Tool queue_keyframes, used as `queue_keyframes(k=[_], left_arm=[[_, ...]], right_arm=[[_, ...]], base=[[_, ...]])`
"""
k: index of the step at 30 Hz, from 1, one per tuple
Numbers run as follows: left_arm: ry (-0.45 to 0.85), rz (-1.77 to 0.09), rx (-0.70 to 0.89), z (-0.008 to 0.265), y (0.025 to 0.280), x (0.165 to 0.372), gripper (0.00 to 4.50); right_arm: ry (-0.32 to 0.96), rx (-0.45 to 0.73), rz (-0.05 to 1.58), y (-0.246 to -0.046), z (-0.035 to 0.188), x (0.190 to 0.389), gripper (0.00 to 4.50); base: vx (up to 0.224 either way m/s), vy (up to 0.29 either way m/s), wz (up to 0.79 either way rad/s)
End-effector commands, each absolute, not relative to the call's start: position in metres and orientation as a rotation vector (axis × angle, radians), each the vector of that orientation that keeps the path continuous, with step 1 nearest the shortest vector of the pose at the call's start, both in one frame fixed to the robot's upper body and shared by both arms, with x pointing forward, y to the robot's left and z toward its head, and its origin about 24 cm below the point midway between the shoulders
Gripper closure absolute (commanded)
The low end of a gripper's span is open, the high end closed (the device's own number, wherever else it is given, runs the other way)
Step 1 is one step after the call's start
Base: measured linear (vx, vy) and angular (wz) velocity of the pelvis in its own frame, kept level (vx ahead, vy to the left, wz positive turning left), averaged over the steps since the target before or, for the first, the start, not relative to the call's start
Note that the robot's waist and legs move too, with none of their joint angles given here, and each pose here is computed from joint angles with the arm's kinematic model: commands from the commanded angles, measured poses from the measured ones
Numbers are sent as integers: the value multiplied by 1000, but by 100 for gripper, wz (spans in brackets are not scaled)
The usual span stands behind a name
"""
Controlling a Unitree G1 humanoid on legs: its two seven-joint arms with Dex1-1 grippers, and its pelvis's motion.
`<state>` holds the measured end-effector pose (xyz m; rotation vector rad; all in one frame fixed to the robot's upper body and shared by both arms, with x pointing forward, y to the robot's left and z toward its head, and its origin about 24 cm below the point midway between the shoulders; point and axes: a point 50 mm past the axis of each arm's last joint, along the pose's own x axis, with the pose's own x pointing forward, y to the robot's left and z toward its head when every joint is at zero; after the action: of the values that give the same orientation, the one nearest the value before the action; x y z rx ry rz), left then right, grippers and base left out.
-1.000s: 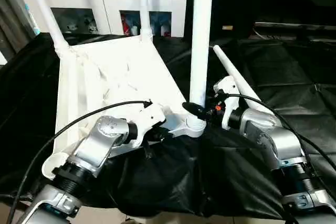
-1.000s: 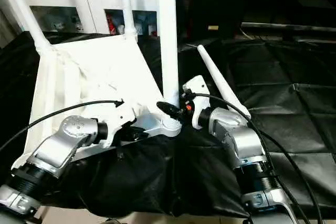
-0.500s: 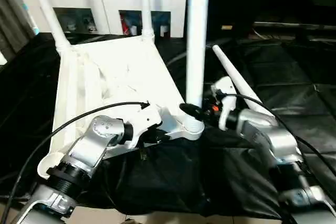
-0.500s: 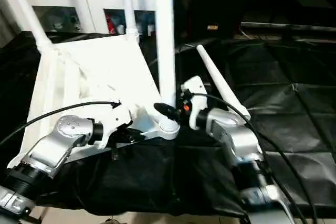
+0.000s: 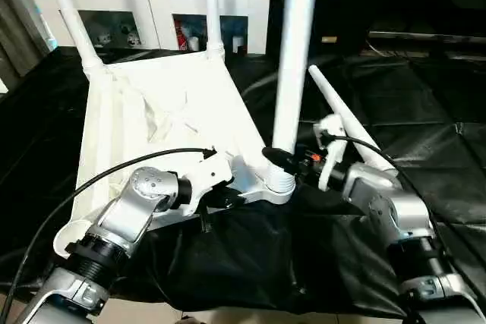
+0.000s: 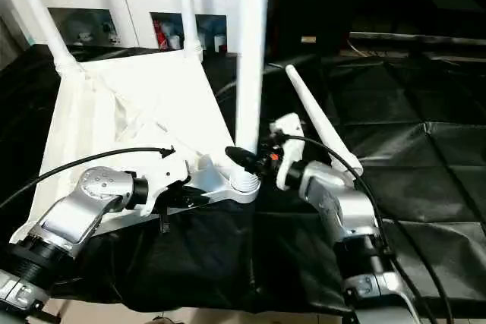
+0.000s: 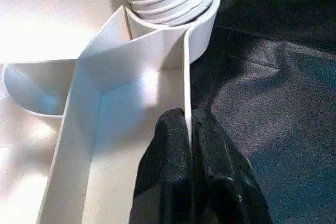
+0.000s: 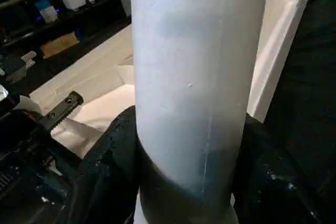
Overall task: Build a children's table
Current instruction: Insert table leg to table base
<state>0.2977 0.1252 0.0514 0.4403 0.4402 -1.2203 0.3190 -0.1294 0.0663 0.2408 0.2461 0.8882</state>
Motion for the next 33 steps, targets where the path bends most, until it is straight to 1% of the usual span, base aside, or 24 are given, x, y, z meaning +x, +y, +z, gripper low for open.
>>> queue_keyframes(k=[1, 9, 18, 24, 27, 30, 33], left_arm=[[449, -1223, 434, 50, 129, 297, 450], [444, -1218, 435, 52, 130, 300, 450], [444, -1214, 435, 54, 132, 302, 450], [435, -1196, 423, 56, 133, 305, 450], [436, -1194, 423, 56, 134, 305, 450], [436, -1192, 422, 56, 134, 305, 450], [436, -1190, 423, 55, 135, 306, 450]], right_arm=[[319, 251, 824, -141, 48, 314, 261], [259, 286, 779, -147, 42, 306, 261], [239, 280, 779, -148, 35, 299, 262], [181, 346, 756, -149, 33, 293, 262], [173, 368, 743, -150, 32, 292, 262], [168, 371, 733, -150, 29, 289, 262], [155, 340, 738, -149, 29, 286, 262]], base=[[0, 0, 0], [0, 0, 0], [0, 0, 0], [0, 0, 0], [0, 0, 0], [0, 0, 0], [0, 0, 0]])
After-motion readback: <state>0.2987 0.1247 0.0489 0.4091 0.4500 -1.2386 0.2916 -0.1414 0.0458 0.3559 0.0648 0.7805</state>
